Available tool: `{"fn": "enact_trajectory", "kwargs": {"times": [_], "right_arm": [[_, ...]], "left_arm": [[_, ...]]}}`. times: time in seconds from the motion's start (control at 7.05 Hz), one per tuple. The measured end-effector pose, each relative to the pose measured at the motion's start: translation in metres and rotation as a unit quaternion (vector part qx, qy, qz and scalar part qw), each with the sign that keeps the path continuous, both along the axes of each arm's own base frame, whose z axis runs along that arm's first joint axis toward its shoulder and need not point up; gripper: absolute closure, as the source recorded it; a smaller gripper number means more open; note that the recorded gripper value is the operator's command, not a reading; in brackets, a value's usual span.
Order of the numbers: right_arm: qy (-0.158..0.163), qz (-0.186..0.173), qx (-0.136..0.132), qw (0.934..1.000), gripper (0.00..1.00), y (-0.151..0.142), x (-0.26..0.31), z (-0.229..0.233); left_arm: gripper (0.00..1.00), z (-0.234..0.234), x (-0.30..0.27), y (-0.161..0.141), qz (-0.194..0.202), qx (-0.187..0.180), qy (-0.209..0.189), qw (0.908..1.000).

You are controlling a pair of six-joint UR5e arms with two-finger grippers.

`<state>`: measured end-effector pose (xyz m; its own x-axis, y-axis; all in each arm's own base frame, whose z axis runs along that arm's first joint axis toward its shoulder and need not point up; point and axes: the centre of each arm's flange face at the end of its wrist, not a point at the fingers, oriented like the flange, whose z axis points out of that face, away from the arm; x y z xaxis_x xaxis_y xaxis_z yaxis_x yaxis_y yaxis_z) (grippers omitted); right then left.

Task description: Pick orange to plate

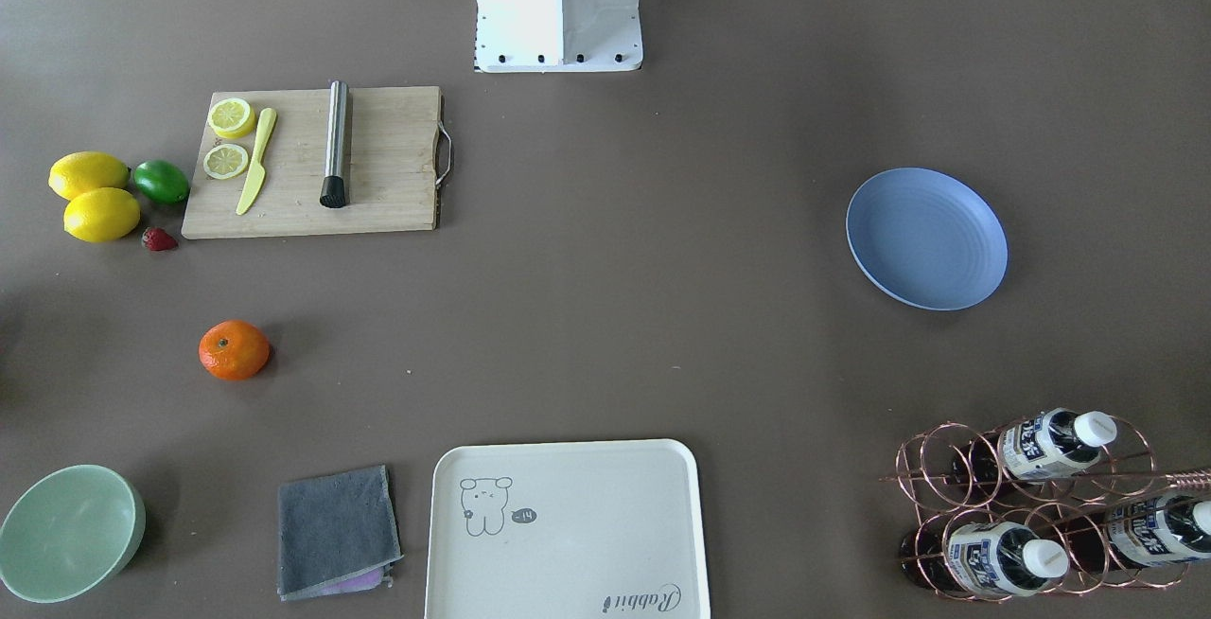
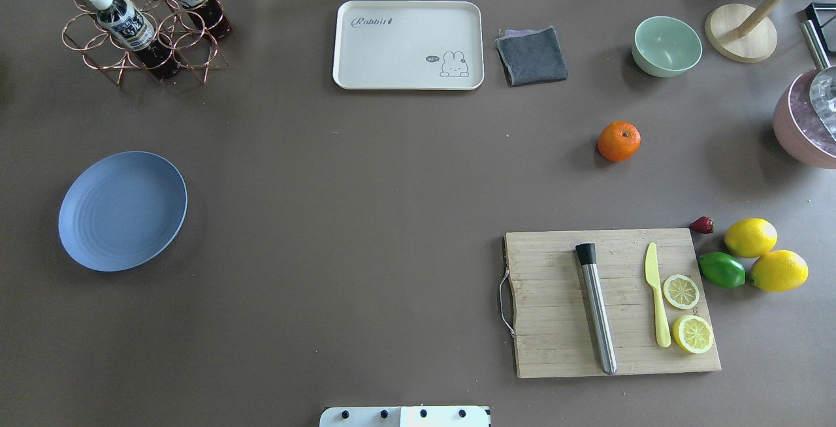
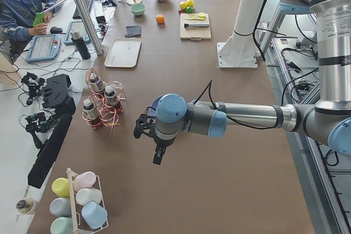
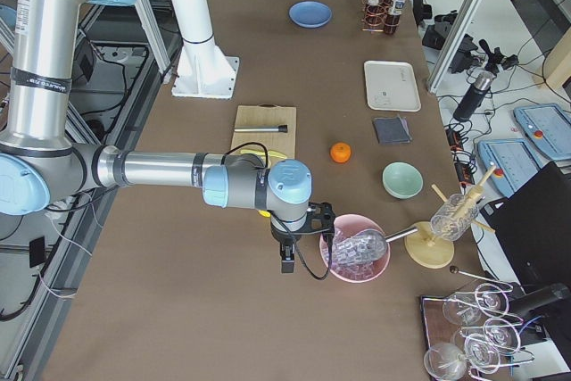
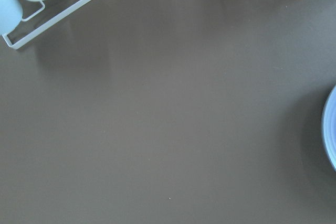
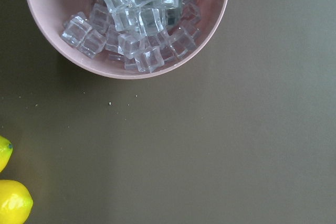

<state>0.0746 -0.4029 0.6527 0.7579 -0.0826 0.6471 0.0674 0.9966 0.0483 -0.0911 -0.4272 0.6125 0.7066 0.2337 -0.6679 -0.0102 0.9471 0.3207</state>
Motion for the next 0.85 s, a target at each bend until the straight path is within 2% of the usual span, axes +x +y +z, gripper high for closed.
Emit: {"fn": "enact_trajectory", "kwargs": {"times": [0.28,0.43,0.71,0.85], "right_arm": [[-0.001,0.002,0.010,1.0000,0.00,-0.003,0.000,-0.003],[-0.002,0.003,0.032,0.9995,0.00,-0.007,0.000,-0.007],[0.004,0.013,0.117,0.9930,0.00,-0.019,0.000,-0.027],[-0.001,0.029,0.130,0.9910,0.00,-0.023,-0.002,-0.037]], "left_arm": [[0.02,0.014,0.000,-0.003,0.001,0.052,-0.001,0.9986],[0.01,0.017,0.000,-0.004,0.001,0.064,0.000,0.9980],[0.01,0.011,0.002,-0.013,-0.007,0.066,0.004,0.9978],[0.01,0.006,0.010,-0.019,-0.004,0.067,0.007,0.9977]]}}
